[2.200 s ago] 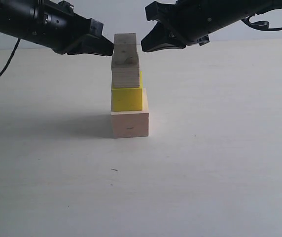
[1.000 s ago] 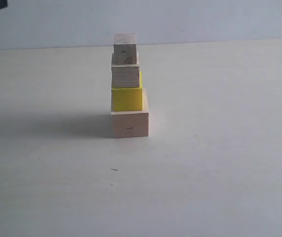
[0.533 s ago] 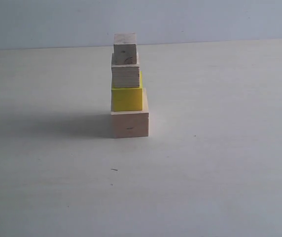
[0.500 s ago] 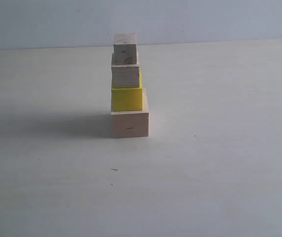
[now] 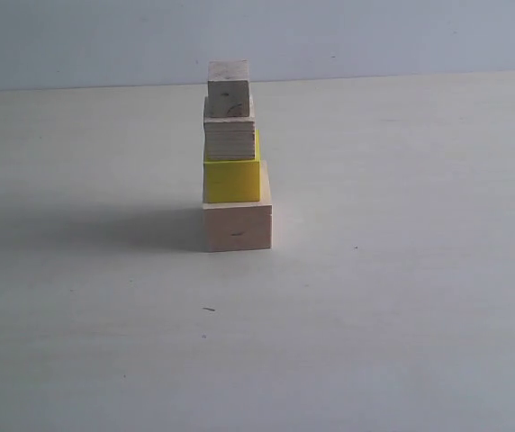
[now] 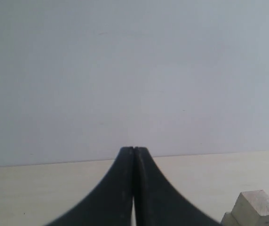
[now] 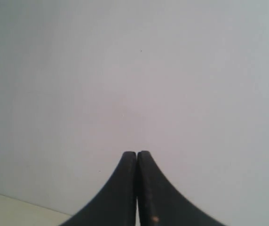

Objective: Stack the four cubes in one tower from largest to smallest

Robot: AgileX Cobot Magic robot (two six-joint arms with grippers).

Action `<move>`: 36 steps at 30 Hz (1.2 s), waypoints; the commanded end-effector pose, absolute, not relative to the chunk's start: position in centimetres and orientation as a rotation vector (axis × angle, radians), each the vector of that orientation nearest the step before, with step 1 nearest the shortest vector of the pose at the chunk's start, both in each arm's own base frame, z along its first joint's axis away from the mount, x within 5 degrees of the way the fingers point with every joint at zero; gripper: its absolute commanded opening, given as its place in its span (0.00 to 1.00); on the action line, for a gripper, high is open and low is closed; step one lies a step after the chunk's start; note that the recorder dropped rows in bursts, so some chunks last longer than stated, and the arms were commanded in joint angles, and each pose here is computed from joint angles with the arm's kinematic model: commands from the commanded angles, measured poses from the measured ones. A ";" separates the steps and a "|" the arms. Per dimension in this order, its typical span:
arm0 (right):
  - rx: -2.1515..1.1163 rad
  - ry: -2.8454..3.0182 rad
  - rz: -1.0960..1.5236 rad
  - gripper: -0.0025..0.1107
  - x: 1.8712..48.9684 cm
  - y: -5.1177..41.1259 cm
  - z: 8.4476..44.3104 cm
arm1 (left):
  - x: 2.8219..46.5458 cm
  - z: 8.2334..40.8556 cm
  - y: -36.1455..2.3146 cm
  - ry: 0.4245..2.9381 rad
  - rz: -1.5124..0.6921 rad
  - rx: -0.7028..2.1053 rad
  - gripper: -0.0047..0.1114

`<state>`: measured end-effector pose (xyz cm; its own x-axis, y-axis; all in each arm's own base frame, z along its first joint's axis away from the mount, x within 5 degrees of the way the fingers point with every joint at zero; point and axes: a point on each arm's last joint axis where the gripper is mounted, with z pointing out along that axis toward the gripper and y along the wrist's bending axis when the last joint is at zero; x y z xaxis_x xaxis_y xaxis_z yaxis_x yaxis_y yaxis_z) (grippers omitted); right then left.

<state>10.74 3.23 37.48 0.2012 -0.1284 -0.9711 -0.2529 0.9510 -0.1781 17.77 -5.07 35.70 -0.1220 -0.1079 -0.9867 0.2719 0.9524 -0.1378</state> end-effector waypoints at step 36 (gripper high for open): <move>-0.398 1.431 0.161 0.02 10.5 3.9 36.7 | 13.3 36.0 -2.0 1.449 -0.052 0.077 0.04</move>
<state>10.57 3.81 36.98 0.1543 -0.1218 -0.9805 -0.3275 0.9300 -0.1671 13.37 -1.66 36.28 0.1405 0.0180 -0.9899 0.0482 0.9985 0.0250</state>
